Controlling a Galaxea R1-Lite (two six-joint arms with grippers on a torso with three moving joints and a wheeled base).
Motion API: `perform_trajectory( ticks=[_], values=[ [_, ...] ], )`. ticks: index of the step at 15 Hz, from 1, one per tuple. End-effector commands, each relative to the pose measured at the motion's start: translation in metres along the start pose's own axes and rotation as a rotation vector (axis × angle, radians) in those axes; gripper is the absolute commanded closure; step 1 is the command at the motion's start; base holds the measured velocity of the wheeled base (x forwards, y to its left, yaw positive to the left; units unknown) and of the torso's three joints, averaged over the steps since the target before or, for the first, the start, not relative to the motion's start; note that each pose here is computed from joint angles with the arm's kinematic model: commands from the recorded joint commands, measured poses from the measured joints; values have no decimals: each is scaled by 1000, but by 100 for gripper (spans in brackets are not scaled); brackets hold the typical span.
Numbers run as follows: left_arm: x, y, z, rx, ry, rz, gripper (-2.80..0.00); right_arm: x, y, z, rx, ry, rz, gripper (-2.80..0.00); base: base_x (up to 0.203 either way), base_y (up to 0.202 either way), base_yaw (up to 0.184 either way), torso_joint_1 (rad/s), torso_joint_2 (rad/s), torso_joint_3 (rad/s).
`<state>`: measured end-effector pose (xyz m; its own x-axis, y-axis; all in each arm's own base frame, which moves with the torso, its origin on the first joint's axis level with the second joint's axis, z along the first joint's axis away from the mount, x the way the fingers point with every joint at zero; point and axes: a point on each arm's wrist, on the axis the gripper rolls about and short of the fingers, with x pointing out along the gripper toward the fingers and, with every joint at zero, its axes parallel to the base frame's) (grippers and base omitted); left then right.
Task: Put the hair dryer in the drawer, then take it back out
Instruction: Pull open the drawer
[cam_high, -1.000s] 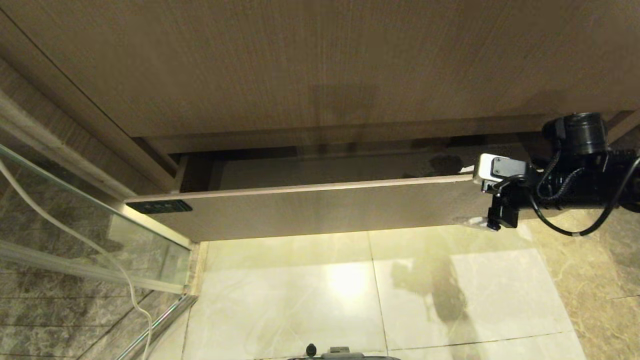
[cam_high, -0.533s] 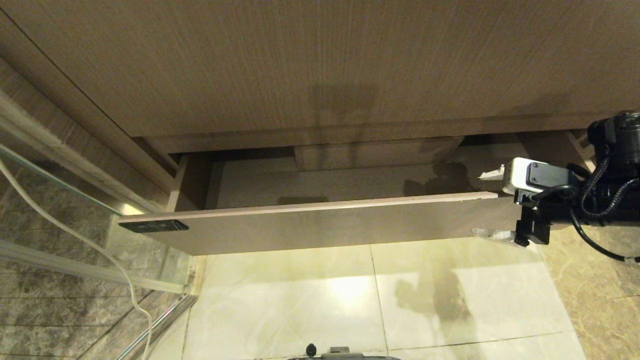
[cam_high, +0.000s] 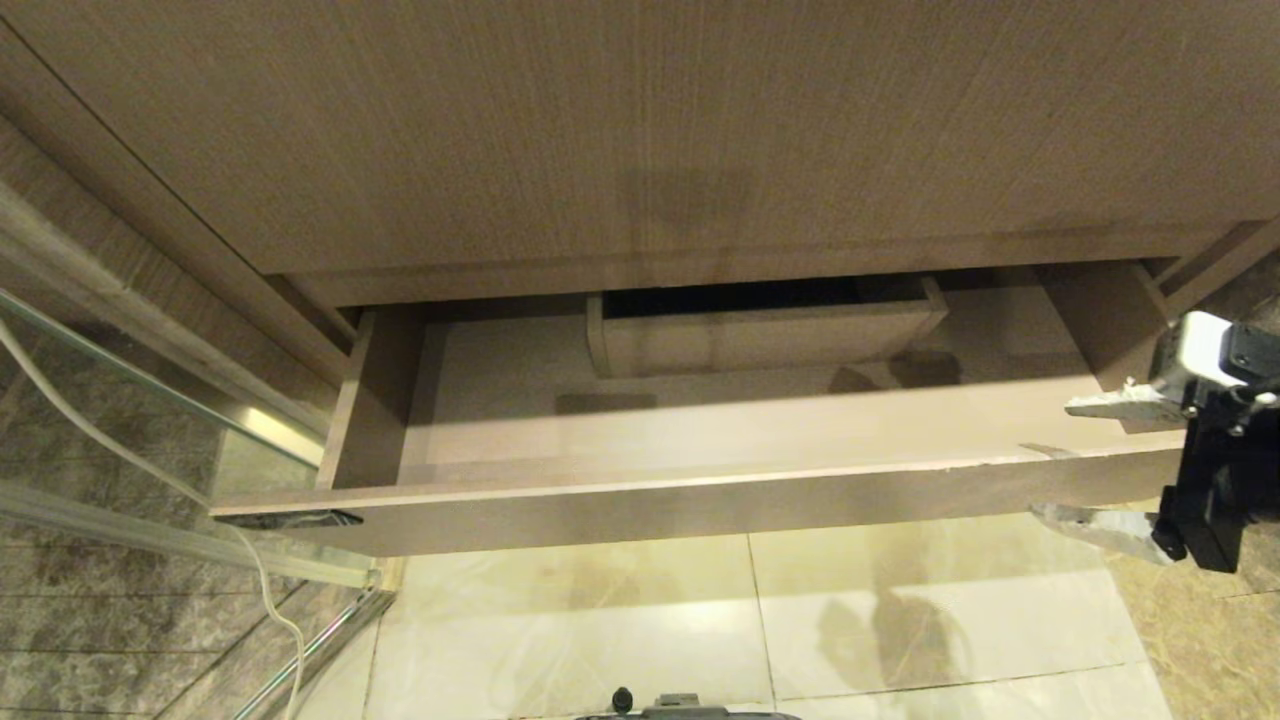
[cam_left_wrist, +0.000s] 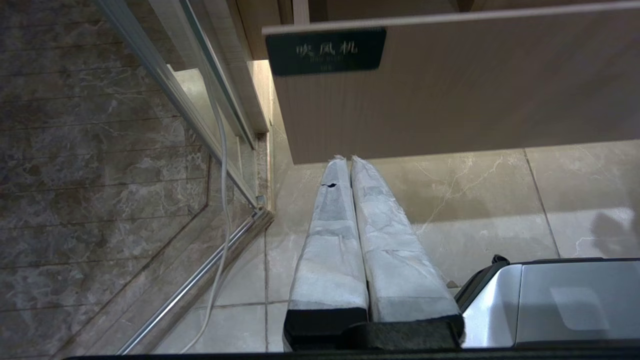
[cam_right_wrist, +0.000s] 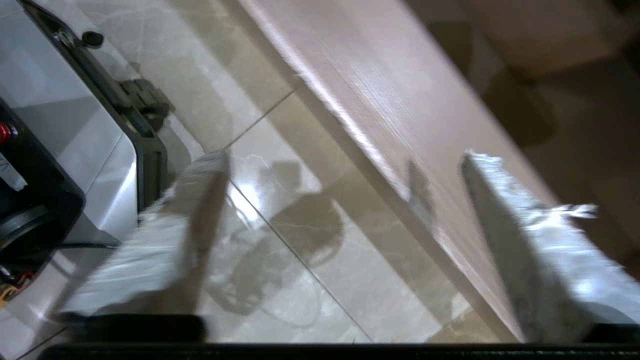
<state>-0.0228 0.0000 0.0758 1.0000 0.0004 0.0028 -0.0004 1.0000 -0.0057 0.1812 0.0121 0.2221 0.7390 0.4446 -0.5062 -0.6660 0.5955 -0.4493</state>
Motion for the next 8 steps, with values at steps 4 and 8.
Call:
perform_trajectory(
  ticks=[4, 8],
  values=[
    [0, 0, 0, 0, -1, 1, 0, -41, 23, -6, -15, -31, -109, 0, 0, 0, 0, 0, 0, 0],
    [0, 0, 0, 0, 0, 1, 0, -48, 42, -18, 70, -30, -103, 0, 0, 0, 0, 0, 0, 0]
  ],
)
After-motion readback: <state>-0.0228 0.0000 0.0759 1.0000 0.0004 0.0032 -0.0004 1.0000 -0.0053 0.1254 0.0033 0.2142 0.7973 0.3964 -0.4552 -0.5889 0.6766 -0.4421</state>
